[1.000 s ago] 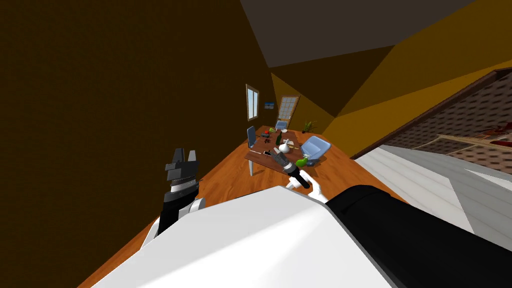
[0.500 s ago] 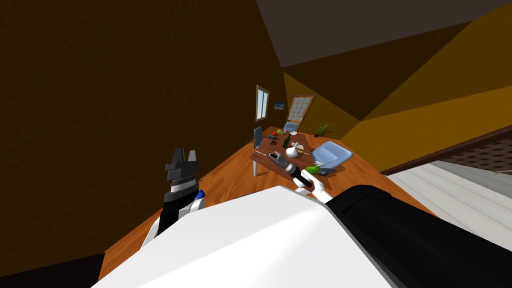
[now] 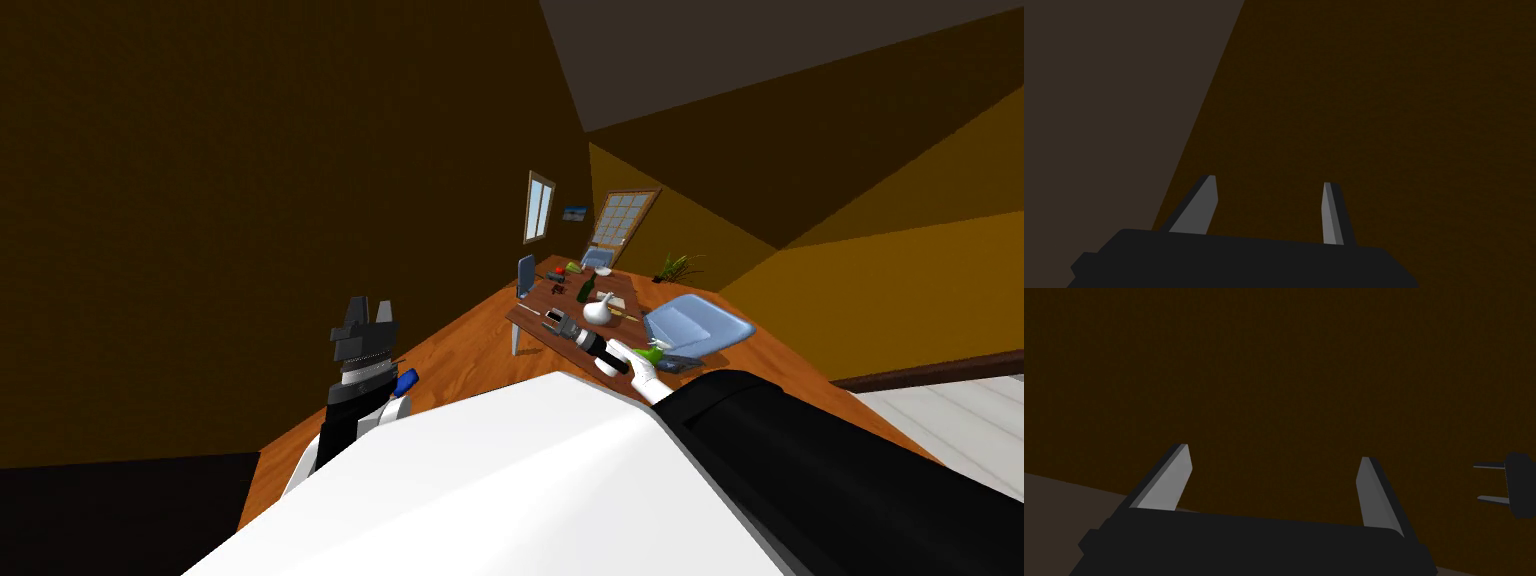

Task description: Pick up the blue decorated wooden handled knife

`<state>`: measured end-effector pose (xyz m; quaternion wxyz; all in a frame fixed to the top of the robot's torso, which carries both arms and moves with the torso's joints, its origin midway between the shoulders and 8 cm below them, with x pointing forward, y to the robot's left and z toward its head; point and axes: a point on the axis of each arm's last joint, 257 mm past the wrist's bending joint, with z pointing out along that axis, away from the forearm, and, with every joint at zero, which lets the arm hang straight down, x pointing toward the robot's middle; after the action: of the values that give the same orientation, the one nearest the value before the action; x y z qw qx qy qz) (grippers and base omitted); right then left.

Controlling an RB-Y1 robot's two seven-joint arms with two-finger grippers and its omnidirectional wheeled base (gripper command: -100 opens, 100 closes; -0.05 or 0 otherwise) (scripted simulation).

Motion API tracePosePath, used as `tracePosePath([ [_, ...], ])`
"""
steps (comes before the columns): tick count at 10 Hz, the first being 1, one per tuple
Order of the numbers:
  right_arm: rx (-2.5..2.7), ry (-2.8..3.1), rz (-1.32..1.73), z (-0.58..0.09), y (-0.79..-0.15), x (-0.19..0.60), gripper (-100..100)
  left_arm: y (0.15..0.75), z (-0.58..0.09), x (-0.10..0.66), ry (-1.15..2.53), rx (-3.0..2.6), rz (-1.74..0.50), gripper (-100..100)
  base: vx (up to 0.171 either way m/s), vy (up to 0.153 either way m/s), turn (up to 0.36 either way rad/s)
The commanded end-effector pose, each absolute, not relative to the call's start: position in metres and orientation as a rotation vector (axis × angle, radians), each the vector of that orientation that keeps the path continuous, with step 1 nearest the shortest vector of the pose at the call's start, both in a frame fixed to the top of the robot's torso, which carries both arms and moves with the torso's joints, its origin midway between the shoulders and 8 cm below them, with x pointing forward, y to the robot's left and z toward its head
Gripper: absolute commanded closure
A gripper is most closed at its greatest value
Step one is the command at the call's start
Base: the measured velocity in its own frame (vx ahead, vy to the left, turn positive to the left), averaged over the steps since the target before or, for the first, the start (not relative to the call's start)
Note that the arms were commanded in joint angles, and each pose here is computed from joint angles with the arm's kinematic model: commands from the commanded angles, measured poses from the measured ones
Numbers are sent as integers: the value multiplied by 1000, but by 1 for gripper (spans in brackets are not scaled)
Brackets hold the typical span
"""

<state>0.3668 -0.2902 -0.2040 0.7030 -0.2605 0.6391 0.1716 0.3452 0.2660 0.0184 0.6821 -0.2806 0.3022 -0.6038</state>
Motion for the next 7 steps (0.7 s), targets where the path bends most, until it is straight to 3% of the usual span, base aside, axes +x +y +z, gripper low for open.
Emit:
tracePosePath([
  [1,-640,1455,319,-223,-304,365,-100,266,18,345,678,-630,-1355,0,43,-65,196],
  [2,-639,1460,314,-225,-306,365,-100,266,18,345,678,-630,-1354,0,15,-31,-52],
  [7,-948,1579,96,-289,-362,350,-100,266,18,345,678,-630,-1354,0,33,-67,273],
])
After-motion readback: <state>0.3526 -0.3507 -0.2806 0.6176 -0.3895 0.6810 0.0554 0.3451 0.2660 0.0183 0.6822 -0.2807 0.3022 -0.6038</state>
